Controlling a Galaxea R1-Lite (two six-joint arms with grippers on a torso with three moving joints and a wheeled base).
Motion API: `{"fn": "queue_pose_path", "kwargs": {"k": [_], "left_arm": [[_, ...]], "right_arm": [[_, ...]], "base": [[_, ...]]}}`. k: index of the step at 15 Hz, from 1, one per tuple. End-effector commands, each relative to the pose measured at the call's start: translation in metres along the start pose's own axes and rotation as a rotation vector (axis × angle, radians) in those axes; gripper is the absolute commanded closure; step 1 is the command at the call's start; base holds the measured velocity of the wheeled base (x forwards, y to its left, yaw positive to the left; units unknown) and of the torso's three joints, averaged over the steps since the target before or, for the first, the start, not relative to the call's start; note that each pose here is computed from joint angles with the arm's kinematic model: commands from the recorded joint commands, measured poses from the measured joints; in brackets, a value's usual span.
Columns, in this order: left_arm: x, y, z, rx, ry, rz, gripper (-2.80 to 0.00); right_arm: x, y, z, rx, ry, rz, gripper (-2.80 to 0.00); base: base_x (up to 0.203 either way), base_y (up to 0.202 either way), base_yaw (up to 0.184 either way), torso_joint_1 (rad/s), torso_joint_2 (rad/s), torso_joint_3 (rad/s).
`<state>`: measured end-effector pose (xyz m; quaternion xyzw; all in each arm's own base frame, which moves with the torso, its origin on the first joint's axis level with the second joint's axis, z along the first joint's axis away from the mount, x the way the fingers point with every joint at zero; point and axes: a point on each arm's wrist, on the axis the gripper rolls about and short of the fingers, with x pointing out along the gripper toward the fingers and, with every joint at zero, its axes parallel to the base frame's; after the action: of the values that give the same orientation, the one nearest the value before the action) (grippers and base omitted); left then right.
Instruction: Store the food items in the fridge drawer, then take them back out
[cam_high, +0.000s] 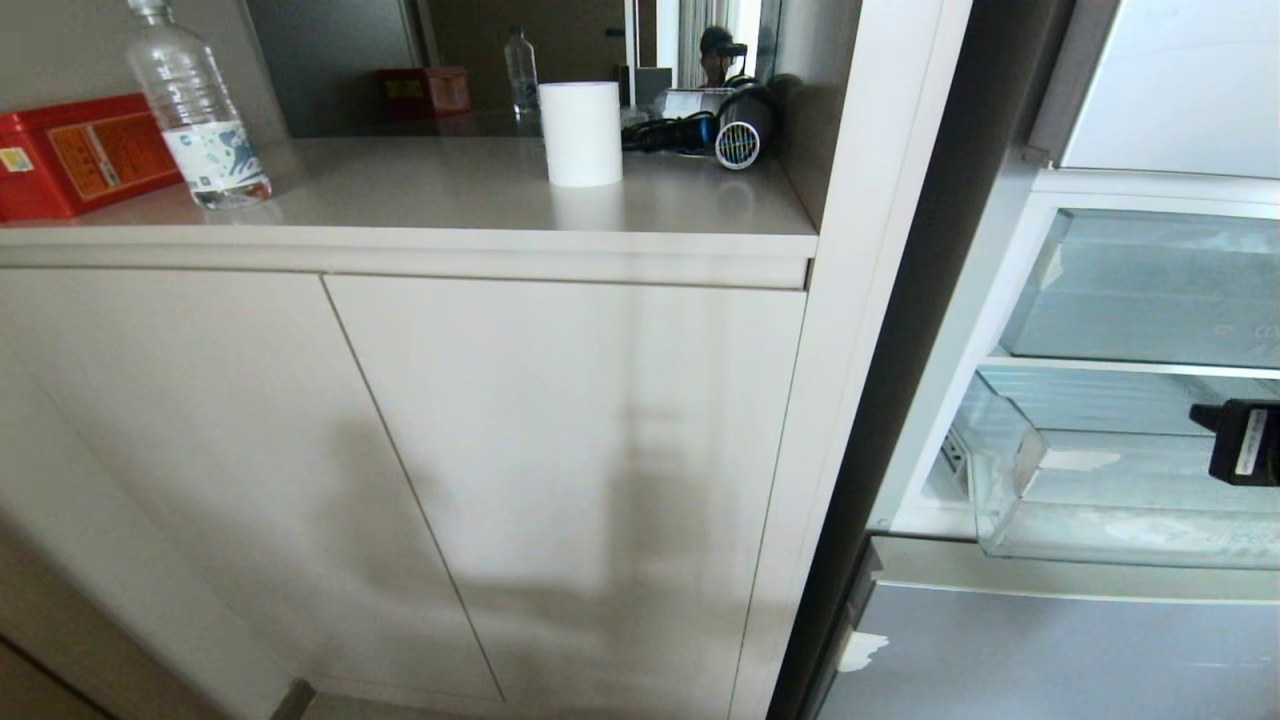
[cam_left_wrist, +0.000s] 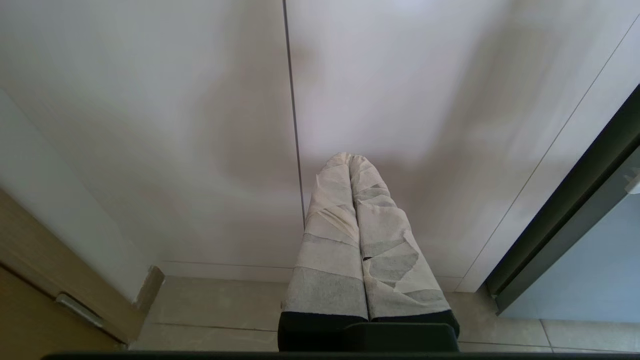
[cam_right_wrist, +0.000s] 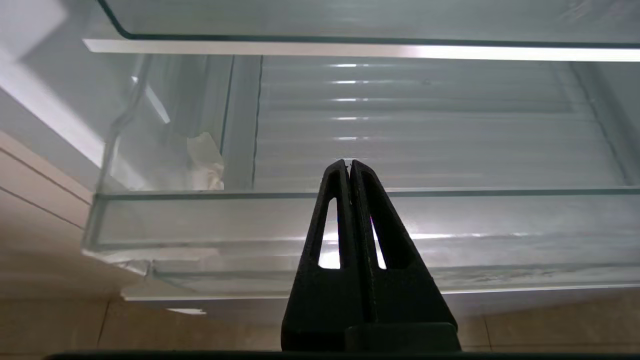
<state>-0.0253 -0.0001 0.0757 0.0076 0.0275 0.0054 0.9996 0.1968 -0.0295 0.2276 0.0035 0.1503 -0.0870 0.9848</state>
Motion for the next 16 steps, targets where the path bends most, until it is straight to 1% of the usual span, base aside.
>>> {"fn": "queue_pose_path", "kwargs": {"k": [1, 6, 8, 10, 13, 16], "left_arm": [[0.000, 0.000, 0.000, 0.000, 0.000, 0.001, 0.00], [0.000, 0.000, 0.000, 0.000, 0.000, 0.001, 0.00], [0.000, 0.000, 0.000, 0.000, -0.001, 0.001, 0.00], [0.000, 0.000, 0.000, 0.000, 0.000, 0.001, 0.00], [0.000, 0.000, 0.000, 0.000, 0.000, 0.001, 0.00], [0.000, 0.000, 0.000, 0.000, 0.000, 0.001, 0.00]], "right_arm": [[0.016, 0.000, -0.004, -0.001, 0.045, -0.002, 0.00], [0.037, -0.001, -0.005, -0.004, 0.089, -0.015, 0.00], [0.038, -0.004, -0.005, -0.008, 0.126, -0.028, 0.00], [0.034, -0.007, -0.002, -0.004, 0.198, -0.039, 0.00], [0.019, -0.009, 0.000, -0.005, 0.274, -0.047, 0.00], [0.006, -0.011, 0.000, -0.004, 0.314, -0.055, 0.00]], "base": [[0.000, 0.000, 0.000, 0.000, 0.00, 0.000], [0.000, 0.000, 0.000, 0.000, 0.00, 0.000], [0.000, 0.000, 0.000, 0.000, 0.00, 0.000], [0.000, 0.000, 0.000, 0.000, 0.00, 0.000], [0.000, 0.000, 0.000, 0.000, 0.00, 0.000], [0.000, 0.000, 0.000, 0.000, 0.00, 0.000]]}}
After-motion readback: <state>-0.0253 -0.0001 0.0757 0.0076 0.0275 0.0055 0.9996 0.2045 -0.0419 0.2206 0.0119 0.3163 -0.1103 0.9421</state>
